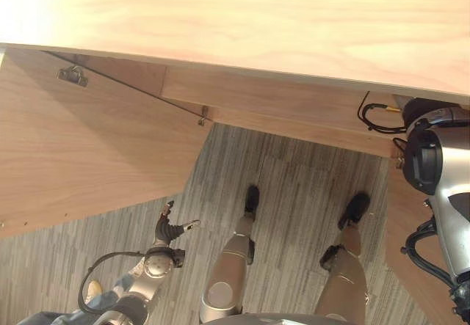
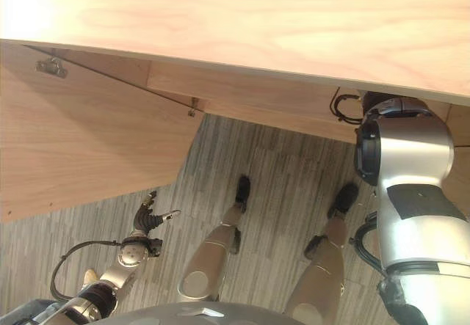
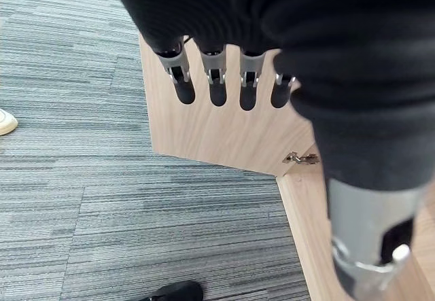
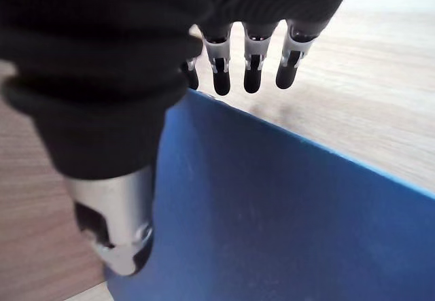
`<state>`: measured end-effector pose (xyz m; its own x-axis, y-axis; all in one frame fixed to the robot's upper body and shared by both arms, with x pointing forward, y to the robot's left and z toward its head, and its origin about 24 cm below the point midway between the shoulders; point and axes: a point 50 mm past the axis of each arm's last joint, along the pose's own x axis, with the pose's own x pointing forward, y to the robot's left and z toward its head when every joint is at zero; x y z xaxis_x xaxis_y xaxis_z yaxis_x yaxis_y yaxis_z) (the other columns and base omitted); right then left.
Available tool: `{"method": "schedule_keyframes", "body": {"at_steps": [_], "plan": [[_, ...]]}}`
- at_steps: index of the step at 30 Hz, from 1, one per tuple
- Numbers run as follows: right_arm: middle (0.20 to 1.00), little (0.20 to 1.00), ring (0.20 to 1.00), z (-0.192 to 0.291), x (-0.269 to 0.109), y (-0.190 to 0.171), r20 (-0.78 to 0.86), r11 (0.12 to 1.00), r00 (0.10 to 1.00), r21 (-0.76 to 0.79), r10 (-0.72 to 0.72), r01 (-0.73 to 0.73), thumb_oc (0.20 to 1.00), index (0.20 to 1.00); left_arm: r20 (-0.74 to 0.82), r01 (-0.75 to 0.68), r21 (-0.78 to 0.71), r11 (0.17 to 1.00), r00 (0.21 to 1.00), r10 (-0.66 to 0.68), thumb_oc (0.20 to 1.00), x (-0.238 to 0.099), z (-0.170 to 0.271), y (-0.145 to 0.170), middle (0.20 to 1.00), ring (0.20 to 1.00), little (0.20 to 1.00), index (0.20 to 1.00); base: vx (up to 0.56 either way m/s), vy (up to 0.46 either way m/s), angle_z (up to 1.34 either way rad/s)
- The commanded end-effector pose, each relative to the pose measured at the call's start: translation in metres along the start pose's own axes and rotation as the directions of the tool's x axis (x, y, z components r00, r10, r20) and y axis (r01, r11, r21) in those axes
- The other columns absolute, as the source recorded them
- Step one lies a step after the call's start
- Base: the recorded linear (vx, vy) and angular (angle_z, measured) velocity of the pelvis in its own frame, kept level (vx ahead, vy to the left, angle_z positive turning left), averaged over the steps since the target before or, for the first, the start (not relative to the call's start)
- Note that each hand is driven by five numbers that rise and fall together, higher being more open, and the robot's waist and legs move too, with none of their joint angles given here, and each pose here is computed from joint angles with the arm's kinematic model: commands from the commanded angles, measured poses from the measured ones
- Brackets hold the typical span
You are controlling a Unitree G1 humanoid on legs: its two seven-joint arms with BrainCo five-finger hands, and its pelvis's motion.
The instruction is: Put the empty folder in the office cabinet
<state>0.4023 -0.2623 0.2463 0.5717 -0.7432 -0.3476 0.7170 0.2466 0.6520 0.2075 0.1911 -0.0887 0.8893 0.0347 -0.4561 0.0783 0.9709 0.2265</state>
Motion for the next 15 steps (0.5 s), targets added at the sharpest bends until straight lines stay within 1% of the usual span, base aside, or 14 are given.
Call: {"method": "schedule_keyframes", "body": {"at_steps": [1, 8, 15], "plan": [[1.0, 1.0, 1.0, 0.011, 0.001, 0.001, 0.084, 1.0, 0.996, -0.004, 0.019, -0.018, 1.0, 1.0, -0.007, -0.082, 0.047, 0.995, 0.997, 0.083, 1.0, 0.007, 0.003, 0.02, 1.0, 1.0, 1.0, 1.0, 0.0, 0.0, 0.0], [1.0, 1.0, 1.0, -0.007, -0.009, 0.006, 0.066, 1.0, 0.998, 0.002, 0.014, -0.014, 1.0, 1.0, -0.046, -0.111, 0.035, 0.993, 0.993, 0.113, 1.0, 0.009, -0.002, 0.018, 1.0, 1.0, 1.0, 1.0, 0.0, 0.0, 0.0], [1.0, 1.0, 1.0, -0.038, -0.022, 0.008, 0.076, 0.996, 0.995, -0.075, 0.063, -0.058, 1.0, 1.0, -0.053, -0.13, 0.03, 0.991, 0.99, 0.131, 1.0, 0.01, -0.002, 0.018, 1.0, 1.0, 1.0, 1.0, -0.01, 0.005, -0.08]]}}
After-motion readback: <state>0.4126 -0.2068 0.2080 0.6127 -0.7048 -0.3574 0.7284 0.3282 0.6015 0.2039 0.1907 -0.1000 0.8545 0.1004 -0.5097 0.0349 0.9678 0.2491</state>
